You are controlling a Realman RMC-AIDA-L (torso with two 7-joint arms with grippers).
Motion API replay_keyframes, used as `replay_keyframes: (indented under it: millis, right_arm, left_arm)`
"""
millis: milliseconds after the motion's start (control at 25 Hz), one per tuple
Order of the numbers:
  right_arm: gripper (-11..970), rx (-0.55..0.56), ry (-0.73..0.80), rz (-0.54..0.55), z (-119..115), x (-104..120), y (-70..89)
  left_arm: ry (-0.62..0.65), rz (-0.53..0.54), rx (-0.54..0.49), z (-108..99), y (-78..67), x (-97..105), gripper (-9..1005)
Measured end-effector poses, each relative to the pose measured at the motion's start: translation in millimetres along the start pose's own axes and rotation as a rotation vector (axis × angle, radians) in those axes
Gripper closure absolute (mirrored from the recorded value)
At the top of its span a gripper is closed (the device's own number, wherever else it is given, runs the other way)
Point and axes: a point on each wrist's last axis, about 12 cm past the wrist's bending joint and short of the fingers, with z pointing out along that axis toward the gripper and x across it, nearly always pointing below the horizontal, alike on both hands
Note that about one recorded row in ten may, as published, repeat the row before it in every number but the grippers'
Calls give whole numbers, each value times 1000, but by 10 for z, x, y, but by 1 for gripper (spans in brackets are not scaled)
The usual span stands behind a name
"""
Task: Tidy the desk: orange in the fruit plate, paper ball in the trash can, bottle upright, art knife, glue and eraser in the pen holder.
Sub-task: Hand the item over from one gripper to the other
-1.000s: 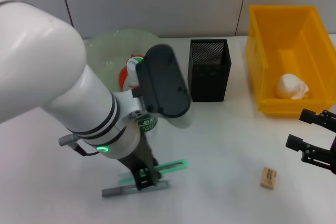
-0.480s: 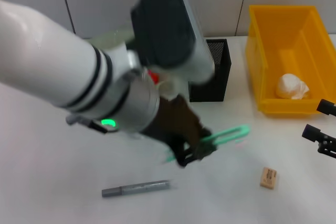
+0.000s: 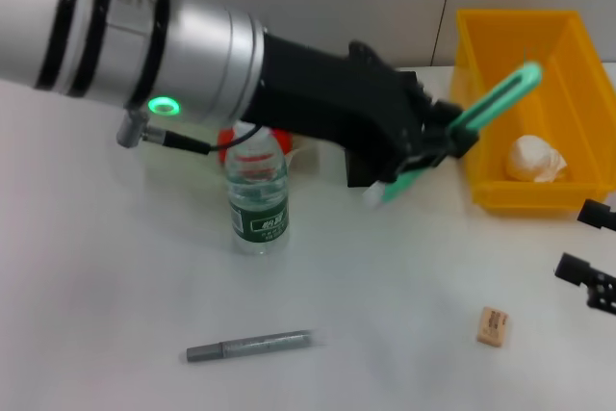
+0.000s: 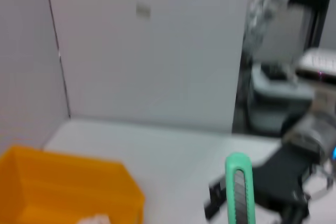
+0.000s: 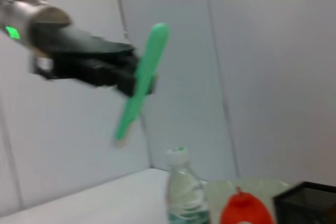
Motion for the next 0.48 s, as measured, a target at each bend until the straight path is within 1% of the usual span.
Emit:
replay_keyframes:
  millis: [40,120,200,240,280,360,400,440,480]
  right_arm:
    - [202,-16,-5,1,-15,-8,17]
    - [203,-51,-16,4,-49,-29,54]
    - [203,-84,-22,7,-77,-48,83]
    - [203,-105,-24,7,-89,-58,102]
    - [203,-124,-29,-9,-97,-63,125]
    - [203,-146,-50,-82,-104,-45,189]
    - [203,-143,-68,-143,-91,-5,247]
    - [203,-134,-88,-216,-78,37,299]
    - [203,-115,-111,-310,-61,89,351]
  left_arm:
    - [0,0,0,0,0,0,800]
    - [-60,-24,33,-26,40,18,800]
    - [-60,-24,33,-26,40,18,801]
    - [-119,-50,67,-45,91,66,801]
    - [-154,-84,78,-64,141,112,801]
    - [-154,-84,78,-64,141,112,801]
    - [-154,-84,78,-64,141,112,801]
    - [-173,-114,80,-78,177,141,801]
    - [-173,-114,80,-78,177,141,801]
